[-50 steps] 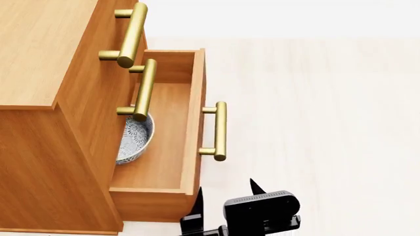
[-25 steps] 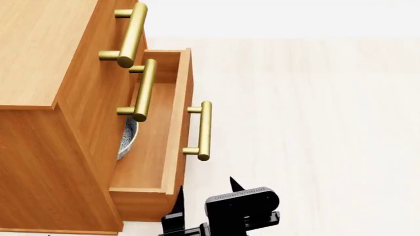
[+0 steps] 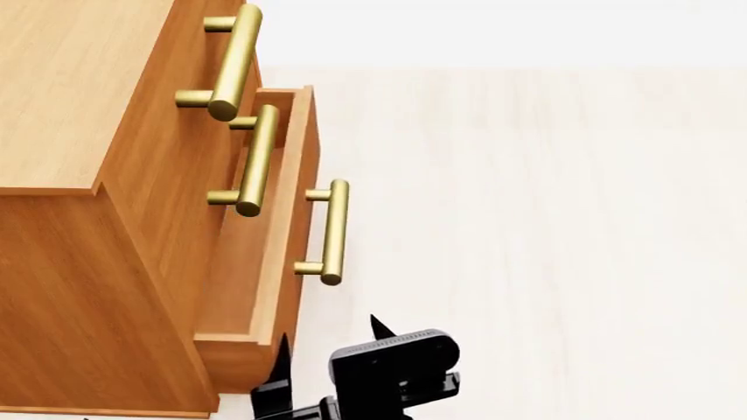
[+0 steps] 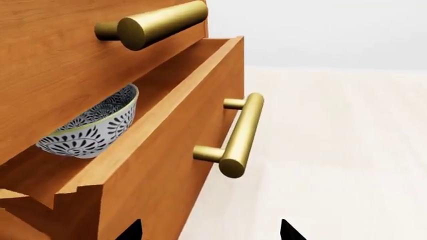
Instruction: Put the bowl in the bottom drawer of the cabinet and close it.
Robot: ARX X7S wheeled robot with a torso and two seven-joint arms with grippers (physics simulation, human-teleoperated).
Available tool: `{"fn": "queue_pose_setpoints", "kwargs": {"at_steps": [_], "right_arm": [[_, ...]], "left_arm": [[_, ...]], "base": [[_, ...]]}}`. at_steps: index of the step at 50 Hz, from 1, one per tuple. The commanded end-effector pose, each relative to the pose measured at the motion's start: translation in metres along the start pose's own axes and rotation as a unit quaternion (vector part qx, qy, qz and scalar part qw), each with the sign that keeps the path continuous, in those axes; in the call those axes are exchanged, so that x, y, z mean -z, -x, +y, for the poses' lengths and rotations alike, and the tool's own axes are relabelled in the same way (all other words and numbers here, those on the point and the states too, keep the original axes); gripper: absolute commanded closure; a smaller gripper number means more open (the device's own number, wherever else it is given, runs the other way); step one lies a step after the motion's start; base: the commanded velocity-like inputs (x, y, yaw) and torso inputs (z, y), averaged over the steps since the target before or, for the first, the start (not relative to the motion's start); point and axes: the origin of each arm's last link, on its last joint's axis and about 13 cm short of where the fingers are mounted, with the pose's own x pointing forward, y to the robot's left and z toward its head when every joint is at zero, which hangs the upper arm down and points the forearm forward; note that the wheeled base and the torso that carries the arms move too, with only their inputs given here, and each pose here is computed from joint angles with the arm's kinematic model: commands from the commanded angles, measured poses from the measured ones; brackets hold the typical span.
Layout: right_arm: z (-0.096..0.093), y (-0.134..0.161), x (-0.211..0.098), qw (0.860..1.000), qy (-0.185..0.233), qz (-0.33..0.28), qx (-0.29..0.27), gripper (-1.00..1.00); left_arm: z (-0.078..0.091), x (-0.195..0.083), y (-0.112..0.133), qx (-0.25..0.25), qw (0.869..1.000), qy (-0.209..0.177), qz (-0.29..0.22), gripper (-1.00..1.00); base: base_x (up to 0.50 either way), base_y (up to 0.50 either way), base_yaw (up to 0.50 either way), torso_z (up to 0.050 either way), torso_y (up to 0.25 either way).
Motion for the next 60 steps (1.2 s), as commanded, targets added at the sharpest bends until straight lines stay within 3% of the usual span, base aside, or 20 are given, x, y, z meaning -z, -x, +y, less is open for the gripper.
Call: {"fn": "queue_pose_setpoints", "kwargs": {"at_steps": [1, 60], "right_arm": [[0.012, 0.0, 0.003, 1.0, -0.007, 0.005, -0.03, -1.0], [0.045, -0.023, -0.017, 0.994, 0.021, 0.005, -0.11, -1.0]], "left_arm": [[0.0, 0.001, 0.0, -0.001, 1.0, 0.0, 0.0, -1.0], [0.0, 0.001, 0.0, 0.001, 1.0, 0.001, 0.003, -1.0]], "base": [[0.0, 0.0, 0.0, 0.0, 0.0], [0.0, 0.0, 0.0, 0.0, 0.0]]}}
